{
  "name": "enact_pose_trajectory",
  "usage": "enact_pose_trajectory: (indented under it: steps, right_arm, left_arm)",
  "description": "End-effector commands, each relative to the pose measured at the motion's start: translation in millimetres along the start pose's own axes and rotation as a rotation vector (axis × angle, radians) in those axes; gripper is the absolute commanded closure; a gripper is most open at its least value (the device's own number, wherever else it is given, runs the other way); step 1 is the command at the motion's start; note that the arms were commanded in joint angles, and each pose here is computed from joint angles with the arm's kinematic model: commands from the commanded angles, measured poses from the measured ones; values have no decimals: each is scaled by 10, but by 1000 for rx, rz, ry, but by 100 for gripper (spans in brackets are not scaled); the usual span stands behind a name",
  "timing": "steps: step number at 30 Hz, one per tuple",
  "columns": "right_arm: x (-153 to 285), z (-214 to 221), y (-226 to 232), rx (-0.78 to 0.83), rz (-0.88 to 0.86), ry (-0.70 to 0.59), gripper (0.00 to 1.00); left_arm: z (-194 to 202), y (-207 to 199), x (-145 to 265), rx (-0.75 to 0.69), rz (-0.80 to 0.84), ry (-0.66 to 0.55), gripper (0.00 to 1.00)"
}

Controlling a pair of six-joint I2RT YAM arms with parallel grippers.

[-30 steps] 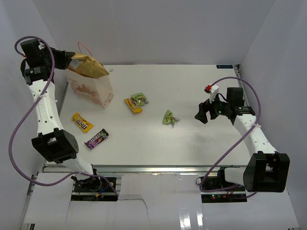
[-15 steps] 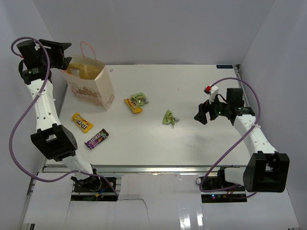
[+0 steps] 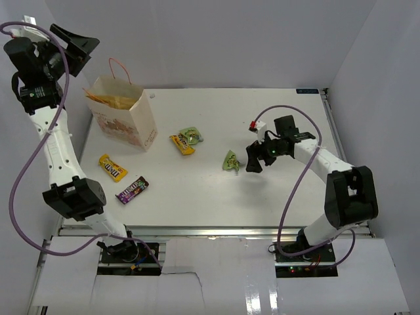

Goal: Place the snacks into the paper bag

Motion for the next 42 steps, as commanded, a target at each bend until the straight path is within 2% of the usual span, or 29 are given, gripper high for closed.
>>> enact_pose_trajectory:
  steps: [1, 2, 4, 8, 9, 10, 11, 13, 14, 16, 17, 19, 20, 23, 26, 27, 28, 31, 32, 34, 35, 36, 37, 39, 40, 42]
  right_arm:
    - [-156, -262, -212, -120, 102, 5, 5]
    - [-191, -395, -226, -184, 110, -12, 5]
    - [-415, -432, -188, -218, 88, 23, 4]
    - [-788, -479, -80, -169, 54, 101, 1]
    - [-834, -505, -79, -156, 56, 108, 0]
    - [-874, -464, -98, -148, 78, 136, 0]
    - [-979, -382, -69, -138, 65, 171, 7]
    - [-1037, -320, -121, -131, 92, 210, 12]
    - [-1097, -234, -115, -132, 85, 243, 21]
    - [-1124, -202, -181, -113, 113, 271, 30]
    - [-1156, -166, -173, -103, 106, 286, 40]
    - [-1159, -152, -195, -68, 111, 298, 51]
    - [-1157, -149, -170, -43, 97, 301, 65]
    - [-1096, -232, -106, 15, 68, 278, 77]
    - [-976, -592, 43, 168, -58, 155, 80]
    - [-922, -743, 191, 210, -156, 91, 80]
    - [-824, -1107, 225, 320, -171, 0, 81]
    - [-746, -1765, 497, 491, -225, -151, 81]
    - [-640, -2192, 545, 557, -198, -237, 81]
    - [-741, -2631, 781, 629, -200, -326, 81]
    - [-611, -3051, 834, 640, -142, -411, 81]
    - [-612, -3254, 907, 642, -116, -456, 81]
    - [-637, -3621, 1016, 641, -60, -554, 82]
    - [-806, -3890, 1176, 627, -15, -644, 80]
    - [-703, -4206, 1225, 641, 50, -783, 77]
    - [-828, -4424, 1342, 607, 109, -898, 77]
  left_arm:
    - [392, -576, 428, -279, 94, 45, 12]
    - [489, -620, 461, -350, 96, 44, 12]
    - [773, -641, 587, -377, 86, 61, 12]
    - [1167, -438, 935, -351, 48, 88, 11]
    - [1291, -231, 987, -338, 7, 109, 11]
    - [1303, -312, 1195, -361, 15, 64, 10]
    - [1347, -289, 1278, -358, 10, 58, 8]
    - [1489, -154, 1385, -335, -8, 77, 8]
    - [1540, -196, 1515, -333, 3, 71, 8]
    - [1654, -78, 1588, -298, -17, 87, 8]
    - [1682, -86, 1666, -296, -17, 79, 8]
    - [1738, -9, 1707, -283, -38, 87, 8]
    - [1767, 10, 1750, -277, -48, 92, 8]
    - [1824, 124, 1820, -248, -96, 90, 8]
    - [1911, 291, 1912, -189, -150, 71, 8]
    - [1906, 358, 1938, -174, -180, 48, 8]
    - [1943, 415, 1970, -135, -205, 44, 8]
    - [2060, 657, 2108, -41, -290, 9, 8]
    - [2145, 805, 2132, -7, -327, 15, 8]
    - [2252, 957, 2258, 78, -386, -9, 9]
    - [2328, 1097, 2292, 114, -427, -8, 9]
    - [2361, 1128, 2357, 133, -436, -23, 9]
    - [2410, 1185, 2395, 174, -458, -28, 9]
    - [2487, 1266, 2450, 206, -472, -30, 9]
    - [2522, 1280, 2475, 217, -477, -22, 9]
    - [2562, 1296, 2503, 224, -477, -15, 9]
Point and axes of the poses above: each gripper's point midway between its finger pads, its own x axis back along the fingers, its own y axis along the line the jaws close on, z = x × y, the point moved 2 cm from there along x, back along the fingers, and after that the axes turned 11 degrees about x, right-handed, at the moved point
